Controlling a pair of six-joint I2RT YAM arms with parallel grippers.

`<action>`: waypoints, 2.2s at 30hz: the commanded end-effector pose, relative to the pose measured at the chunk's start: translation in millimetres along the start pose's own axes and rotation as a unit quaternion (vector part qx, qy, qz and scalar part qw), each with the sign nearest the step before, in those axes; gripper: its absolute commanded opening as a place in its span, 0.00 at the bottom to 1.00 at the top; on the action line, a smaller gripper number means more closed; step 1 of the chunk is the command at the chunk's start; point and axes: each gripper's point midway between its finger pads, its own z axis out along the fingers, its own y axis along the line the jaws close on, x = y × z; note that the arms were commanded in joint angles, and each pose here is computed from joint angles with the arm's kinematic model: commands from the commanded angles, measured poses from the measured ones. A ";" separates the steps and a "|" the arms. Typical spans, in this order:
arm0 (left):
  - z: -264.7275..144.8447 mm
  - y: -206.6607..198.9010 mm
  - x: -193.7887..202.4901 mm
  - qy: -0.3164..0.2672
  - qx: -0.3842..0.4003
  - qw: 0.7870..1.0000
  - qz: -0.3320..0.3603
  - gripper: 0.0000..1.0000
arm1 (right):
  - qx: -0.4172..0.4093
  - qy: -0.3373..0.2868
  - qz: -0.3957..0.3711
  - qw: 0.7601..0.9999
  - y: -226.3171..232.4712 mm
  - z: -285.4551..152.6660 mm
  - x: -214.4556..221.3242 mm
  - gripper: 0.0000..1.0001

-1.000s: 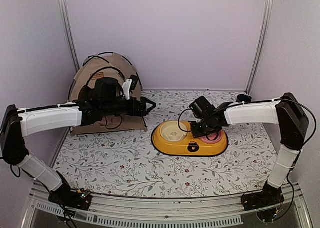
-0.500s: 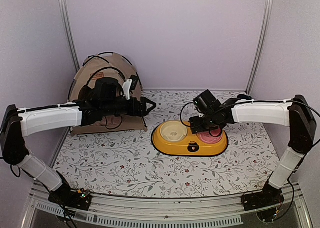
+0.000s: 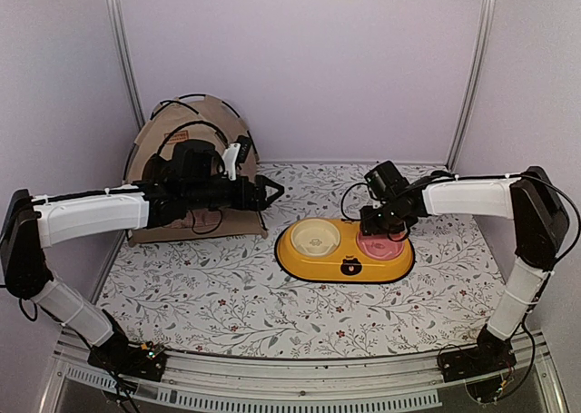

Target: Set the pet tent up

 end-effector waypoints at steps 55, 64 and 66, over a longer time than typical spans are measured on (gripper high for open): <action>-118.3 131.7 29.7 -0.153 -0.284 0.946 0.027 0.99 | 0.039 -0.393 0.083 0.915 -127.0 -151.8 -5.0 0.99; -134.3 153.3 22.9 -0.207 -0.315 0.923 0.071 0.99 | 0.079 -0.411 0.109 0.902 -217.6 -132.1 -26.5 0.99; -136.5 157.3 21.7 -0.203 -0.326 0.920 0.084 0.99 | 0.109 -0.434 0.095 0.889 -228.0 -132.9 -28.7 0.99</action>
